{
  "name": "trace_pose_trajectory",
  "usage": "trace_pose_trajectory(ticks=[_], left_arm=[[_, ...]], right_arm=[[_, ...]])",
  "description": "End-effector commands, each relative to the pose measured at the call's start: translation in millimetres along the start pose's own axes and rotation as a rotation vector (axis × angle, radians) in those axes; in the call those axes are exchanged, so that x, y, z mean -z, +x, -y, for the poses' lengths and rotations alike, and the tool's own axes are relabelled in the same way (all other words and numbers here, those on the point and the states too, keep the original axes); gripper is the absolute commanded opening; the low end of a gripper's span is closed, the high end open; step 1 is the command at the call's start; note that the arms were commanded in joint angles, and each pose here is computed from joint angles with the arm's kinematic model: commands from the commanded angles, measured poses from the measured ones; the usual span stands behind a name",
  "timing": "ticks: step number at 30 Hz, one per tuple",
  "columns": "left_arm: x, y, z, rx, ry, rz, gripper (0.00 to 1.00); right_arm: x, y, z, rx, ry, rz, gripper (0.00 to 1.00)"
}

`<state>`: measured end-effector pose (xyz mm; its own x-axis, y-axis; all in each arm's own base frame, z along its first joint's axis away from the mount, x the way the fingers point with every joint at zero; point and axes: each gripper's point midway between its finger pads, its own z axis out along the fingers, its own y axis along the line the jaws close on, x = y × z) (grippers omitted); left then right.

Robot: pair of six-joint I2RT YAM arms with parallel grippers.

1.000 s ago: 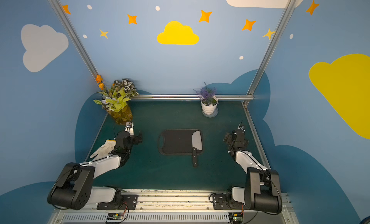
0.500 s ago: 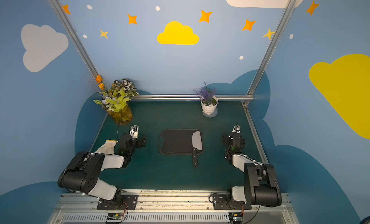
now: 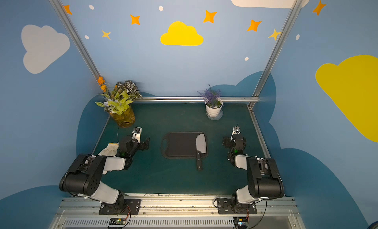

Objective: Align the knife with the edge of the cutting board
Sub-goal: Reset both arms

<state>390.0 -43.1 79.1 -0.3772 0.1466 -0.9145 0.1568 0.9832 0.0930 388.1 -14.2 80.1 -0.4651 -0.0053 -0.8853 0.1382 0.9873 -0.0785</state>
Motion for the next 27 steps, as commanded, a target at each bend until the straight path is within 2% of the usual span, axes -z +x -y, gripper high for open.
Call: trace_pose_trajectory(ticks=[1,27], left_arm=[[-1.0,-5.0,-3.9,0.01,-0.015,0.011,1.0],[0.1,-5.6,-4.3,0.009,-0.017,0.018,1.0]], right_arm=[[2.4,-8.2,-2.2,0.011,-0.013,0.014,0.98],[2.5,-7.9,-2.4,0.014,-0.013,0.012,0.98]])
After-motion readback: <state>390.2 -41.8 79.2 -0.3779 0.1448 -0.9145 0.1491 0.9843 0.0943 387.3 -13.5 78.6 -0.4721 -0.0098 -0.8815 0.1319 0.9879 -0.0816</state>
